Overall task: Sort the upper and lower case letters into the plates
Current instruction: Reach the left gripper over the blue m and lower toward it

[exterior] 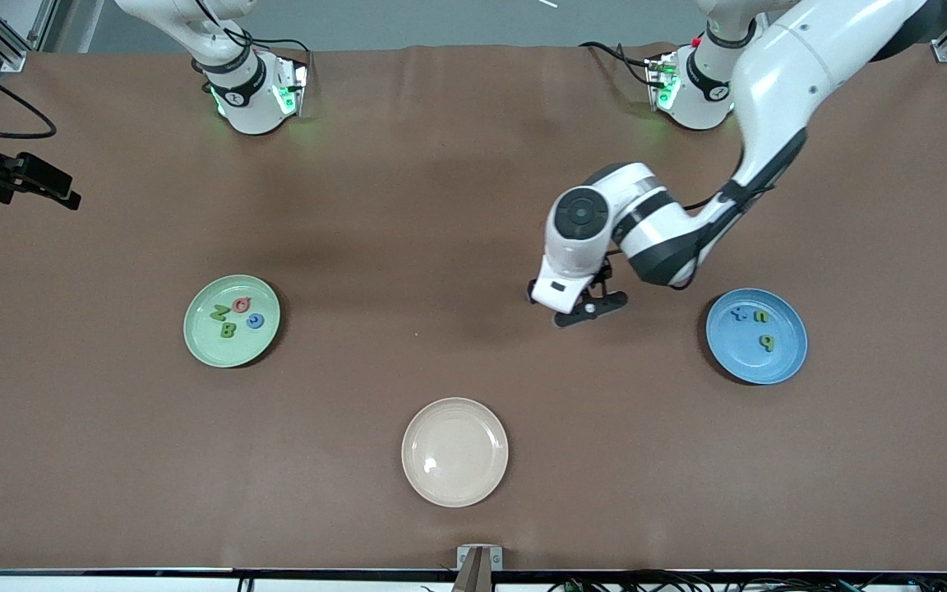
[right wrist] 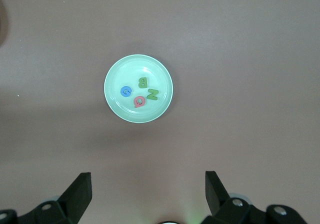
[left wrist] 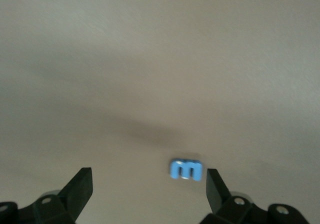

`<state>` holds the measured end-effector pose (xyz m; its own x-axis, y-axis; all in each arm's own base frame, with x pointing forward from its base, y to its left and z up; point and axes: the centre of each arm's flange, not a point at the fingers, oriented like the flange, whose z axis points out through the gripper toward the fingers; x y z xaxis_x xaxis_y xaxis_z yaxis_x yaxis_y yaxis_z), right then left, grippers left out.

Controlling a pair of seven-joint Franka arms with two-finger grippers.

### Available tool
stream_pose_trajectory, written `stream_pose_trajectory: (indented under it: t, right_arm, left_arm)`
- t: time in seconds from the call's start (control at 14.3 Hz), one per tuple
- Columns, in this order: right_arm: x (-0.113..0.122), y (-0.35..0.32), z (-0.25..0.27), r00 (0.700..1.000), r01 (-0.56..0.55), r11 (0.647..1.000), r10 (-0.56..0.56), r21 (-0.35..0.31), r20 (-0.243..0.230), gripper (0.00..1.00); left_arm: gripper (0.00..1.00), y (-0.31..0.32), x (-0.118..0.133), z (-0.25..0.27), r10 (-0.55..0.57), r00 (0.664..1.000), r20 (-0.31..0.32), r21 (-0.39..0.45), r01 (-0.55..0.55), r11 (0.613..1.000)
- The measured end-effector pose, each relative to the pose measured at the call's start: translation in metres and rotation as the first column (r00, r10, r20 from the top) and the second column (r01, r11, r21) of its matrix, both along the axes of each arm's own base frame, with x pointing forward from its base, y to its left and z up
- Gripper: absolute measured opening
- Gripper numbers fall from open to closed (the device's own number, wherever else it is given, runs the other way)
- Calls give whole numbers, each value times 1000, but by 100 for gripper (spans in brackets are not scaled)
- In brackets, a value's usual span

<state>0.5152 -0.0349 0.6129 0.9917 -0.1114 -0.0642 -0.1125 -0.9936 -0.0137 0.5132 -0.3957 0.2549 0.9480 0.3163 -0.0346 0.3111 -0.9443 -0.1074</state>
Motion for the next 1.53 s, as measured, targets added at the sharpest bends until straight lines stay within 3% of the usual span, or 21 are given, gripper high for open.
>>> stream_pose_trajectory:
  t: [0.35,0.98,1.53]
  right_arm:
    - [0,10,-1,998,-62,998,62,-25,-3,100]
    - [-1,9,1,998,-61,998,61,-28,-1,100]
    - [-6,5,5,999,-50,998,50,-28,0,100]
  left_arm:
    - [100,-15,5,-22,78,997,-3,-85,-78,993]
    - [100,-8,-8,-65,84,995,-56,-100,-90,991]
    - [99,-5,-12,-76,87,995,-58,-117,-93,989]
